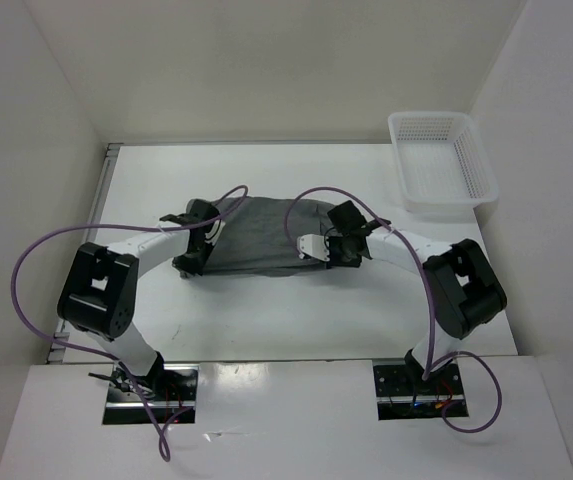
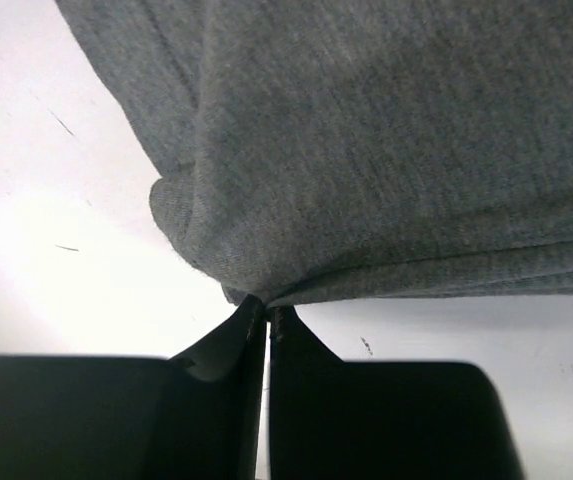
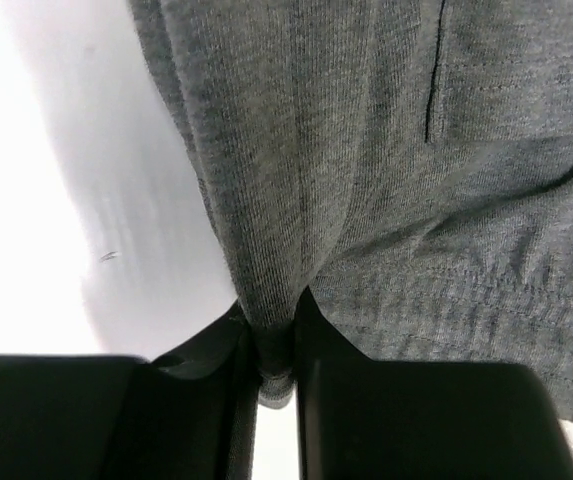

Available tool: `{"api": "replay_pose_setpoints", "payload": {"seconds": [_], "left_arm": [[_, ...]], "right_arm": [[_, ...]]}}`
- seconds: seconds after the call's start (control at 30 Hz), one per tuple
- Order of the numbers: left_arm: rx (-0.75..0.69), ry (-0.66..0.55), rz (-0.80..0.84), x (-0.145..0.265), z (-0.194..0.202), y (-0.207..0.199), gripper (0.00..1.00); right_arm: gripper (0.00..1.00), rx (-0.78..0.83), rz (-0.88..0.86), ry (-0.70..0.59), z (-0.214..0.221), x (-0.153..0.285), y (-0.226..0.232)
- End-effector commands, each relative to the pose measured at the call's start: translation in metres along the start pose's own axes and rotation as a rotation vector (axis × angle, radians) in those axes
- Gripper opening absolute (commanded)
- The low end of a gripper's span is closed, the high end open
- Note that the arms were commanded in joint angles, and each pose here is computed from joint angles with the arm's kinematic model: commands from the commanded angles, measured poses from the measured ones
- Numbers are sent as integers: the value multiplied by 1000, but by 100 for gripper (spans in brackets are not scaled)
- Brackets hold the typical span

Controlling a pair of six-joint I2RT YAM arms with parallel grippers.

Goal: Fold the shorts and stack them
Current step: Fold the shorts

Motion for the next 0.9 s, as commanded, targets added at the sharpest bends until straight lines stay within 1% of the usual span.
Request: {"api": "replay_pose_setpoints", "payload": {"seconds": [0.0, 0.03, 0.07, 0.1, 0.13, 0.17, 0.2, 0.23, 0.27, 0.3, 0.33, 0.37, 0.4, 0.43, 0.47, 0.5, 0.53, 0.57, 0.6, 0.63, 0.67, 0.7, 0.73, 0.77, 0.83, 0.87], "left_arm": [[-26, 59, -29, 3, 19, 4, 3], [-43, 64, -27, 3, 22, 0, 13], [-57, 75, -15, 4, 24, -3, 21], [-63, 56, -10, 7, 19, -6, 28], [-61, 46, -9, 12, 16, -5, 35], [-63, 56, -1, 14, 16, -5, 45], [-59, 43, 1, 19, 14, -5, 51], [-56, 30, 3, 27, 11, -3, 56], [-54, 24, 16, 32, 10, -3, 60], [-48, 2, 19, 42, 8, -1, 61], [-47, -2, 30, 52, 4, 1, 61], [-43, -14, 43, 60, 3, 1, 61], [-11, -7, 79, 70, 3, 8, 62], [6, -6, 104, 75, 0, 11, 62], [27, -46, 133, 86, -10, 14, 62], [40, -61, 178, 90, -15, 13, 62], [40, -67, 196, 92, -21, 11, 64], [41, -80, 217, 94, -29, 9, 64], [46, -127, 254, 100, -49, 5, 64], [40, -160, 261, 103, -61, 1, 65], [31, -184, 267, 96, -77, -6, 70], [11, -201, 286, 97, -88, -16, 71], [5, -252, 313, 108, -108, -21, 71], [-10, -220, 334, 95, -118, -32, 71], [-40, -221, 405, 93, -134, -51, 73], [-43, -212, 424, 84, -146, -57, 73]], "right_arm": [[15, 12, -84, -9, 0, 12, 16], [33, 11, -72, -16, -3, 13, 18], [55, 20, -73, -19, -6, 13, 18], [75, -12, -42, -52, -12, 20, 12], [78, -35, -30, -57, -14, 22, 8], [79, -59, -3, -79, -18, 29, 3], [79, -94, 53, -122, -27, 43, -13], [80, -120, 68, -148, -32, 53, -18], [80, -158, 127, -191, -38, 71, -37], [80, -212, 145, -252, -38, 84, -45], [80, -317, 180, -301, -39, 100, -51], [80, -377, 215, -342, -39, 115, -59], [80, -524, 239, -397, -29, 129, -61], [80, -610, 263, -422, -22, 136, -64], [80, -699, 296, -454, -15, 136, -70], [80, -819, 319, -461, 2, 137, -72], [77, -991, 294, -478, 6, 130, -71], [77, -1082, 267, -470, 11, 119, -68], [75, -1157, 244, -464, 15, 111, -67], [75, -1298, 207, -450, 22, 98, -64], [75, -1371, 181, -436, 26, 89, -58], [75, -1438, 177, -414, 31, 81, -56], [75, -1531, 160, -368, 37, 69, -51], [75, -1554, 158, -352, 38, 65, -51], [75, -1594, 110, -311, 39, 54, -39], [75, -1624, 89, -294, 39, 48, -34]]}}
Point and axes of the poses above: each gripper's point midway between its finger pads, its own x axis back along the fingers, its own y axis along the line the jaws close on, z = x × y, the point moved 8 cm from there along x, back along the fingers, and after that the axes turned 11 degrees about x, right-handed, at the moved point
